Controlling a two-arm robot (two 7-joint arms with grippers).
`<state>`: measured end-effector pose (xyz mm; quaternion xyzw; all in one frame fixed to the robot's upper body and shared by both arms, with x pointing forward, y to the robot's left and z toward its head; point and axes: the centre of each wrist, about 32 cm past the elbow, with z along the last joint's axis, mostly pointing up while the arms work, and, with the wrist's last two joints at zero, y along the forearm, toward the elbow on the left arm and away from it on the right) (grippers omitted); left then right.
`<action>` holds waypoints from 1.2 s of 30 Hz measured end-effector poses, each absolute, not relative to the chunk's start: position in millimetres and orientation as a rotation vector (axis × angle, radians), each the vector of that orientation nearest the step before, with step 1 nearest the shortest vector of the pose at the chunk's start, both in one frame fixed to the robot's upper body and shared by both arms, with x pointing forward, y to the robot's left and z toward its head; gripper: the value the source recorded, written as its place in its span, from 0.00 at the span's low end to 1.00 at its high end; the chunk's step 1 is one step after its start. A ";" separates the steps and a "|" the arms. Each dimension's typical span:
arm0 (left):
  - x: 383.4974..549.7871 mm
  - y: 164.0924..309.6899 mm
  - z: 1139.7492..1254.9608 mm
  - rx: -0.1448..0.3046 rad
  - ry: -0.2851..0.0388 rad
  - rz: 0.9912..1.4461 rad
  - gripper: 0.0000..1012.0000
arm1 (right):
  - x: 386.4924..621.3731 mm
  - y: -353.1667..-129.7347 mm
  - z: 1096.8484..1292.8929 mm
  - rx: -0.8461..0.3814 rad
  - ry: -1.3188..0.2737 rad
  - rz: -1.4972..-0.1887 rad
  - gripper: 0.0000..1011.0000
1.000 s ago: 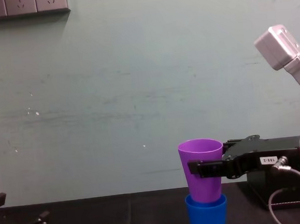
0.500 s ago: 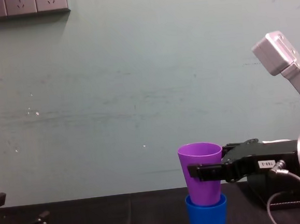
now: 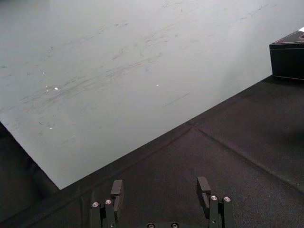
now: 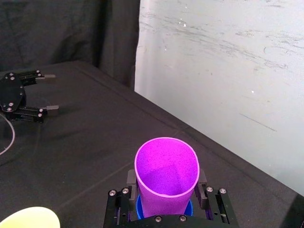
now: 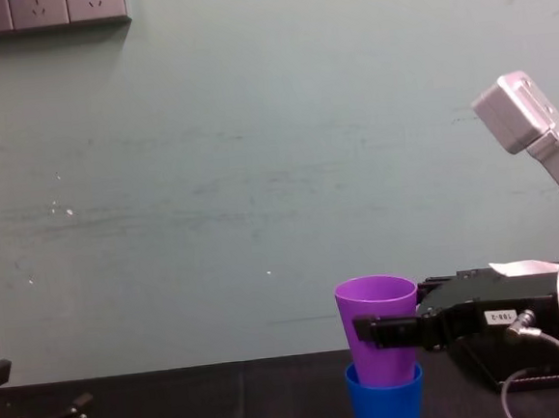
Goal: Stack the three plastic cups sequentially using one hand.
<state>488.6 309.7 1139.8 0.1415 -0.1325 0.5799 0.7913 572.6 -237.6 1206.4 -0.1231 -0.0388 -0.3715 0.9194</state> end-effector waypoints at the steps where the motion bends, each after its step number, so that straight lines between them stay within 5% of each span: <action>1: 488.6 309.7 1139.8 0.304 -0.285 1.248 1.00 | 572.7 -237.7 1206.1 -0.253 -0.080 -0.764 0.71; 22: 488.6 309.7 1139.8 0.304 -0.285 1.248 1.00 | 573.0 -239.2 1203.2 -0.248 -0.077 -0.764 0.72; 32: 488.6 309.7 1139.8 0.304 -0.285 1.248 1.00 | 572.9 -239.3 1203.5 -0.248 -0.077 -0.764 0.97; 36: 488.6 309.7 1139.8 0.304 -0.285 1.248 1.00 | 572.9 -239.3 1203.5 -0.248 -0.077 -0.764 0.99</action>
